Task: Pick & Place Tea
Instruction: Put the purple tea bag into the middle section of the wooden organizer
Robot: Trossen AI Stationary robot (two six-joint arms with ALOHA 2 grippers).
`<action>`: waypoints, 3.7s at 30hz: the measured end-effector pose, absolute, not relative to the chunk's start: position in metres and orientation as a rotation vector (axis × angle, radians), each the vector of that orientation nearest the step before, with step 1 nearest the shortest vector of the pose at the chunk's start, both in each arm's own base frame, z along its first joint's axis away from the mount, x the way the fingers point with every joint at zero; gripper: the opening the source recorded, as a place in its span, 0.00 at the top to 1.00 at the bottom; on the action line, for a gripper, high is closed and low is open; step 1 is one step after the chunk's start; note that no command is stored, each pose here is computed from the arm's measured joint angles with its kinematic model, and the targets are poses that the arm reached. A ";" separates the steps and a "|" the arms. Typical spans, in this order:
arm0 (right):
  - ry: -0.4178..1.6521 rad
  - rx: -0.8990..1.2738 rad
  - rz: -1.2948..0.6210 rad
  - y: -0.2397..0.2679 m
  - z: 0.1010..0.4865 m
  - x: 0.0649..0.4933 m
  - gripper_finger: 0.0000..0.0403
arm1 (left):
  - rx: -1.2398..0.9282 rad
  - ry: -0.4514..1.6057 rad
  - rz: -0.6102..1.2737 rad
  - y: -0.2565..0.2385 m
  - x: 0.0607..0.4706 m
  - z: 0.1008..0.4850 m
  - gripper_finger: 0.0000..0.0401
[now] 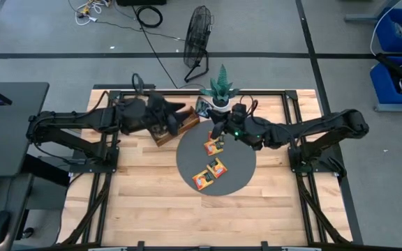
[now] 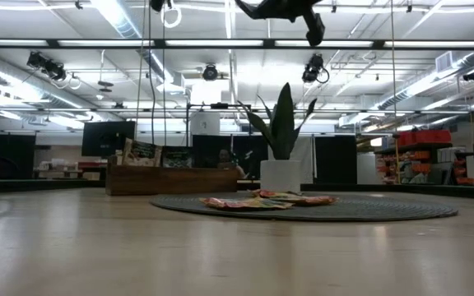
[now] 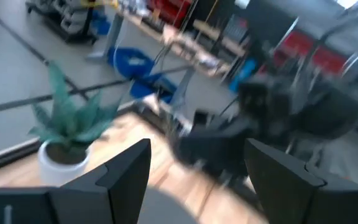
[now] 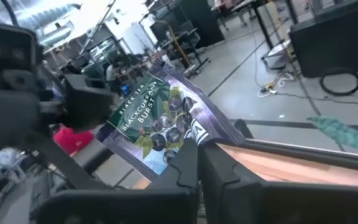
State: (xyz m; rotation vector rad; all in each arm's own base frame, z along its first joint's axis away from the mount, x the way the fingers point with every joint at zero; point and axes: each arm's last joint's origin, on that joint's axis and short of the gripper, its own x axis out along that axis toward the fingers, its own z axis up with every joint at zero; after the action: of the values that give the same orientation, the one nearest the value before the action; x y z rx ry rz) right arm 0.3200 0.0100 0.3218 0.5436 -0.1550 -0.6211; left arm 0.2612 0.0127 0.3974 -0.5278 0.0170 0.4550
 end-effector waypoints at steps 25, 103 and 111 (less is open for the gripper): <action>-0.112 0.466 -0.498 0.018 0.323 0.322 1.00 | -0.727 0.003 0.451 0.014 0.296 0.376 0.51; 0.028 0.571 -0.411 0.043 0.346 0.270 0.59 | -0.124 0.964 0.554 0.093 0.324 0.239 0.99; 0.037 0.566 -0.415 0.043 0.345 0.269 0.59 | -0.235 0.698 0.477 0.087 0.314 0.253 0.99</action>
State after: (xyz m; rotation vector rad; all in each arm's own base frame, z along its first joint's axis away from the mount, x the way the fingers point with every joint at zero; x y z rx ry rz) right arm 0.2695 0.0429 0.3452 0.5663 0.0375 -0.4148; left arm 0.3142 0.0869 0.2533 -0.2355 0.6982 0.4768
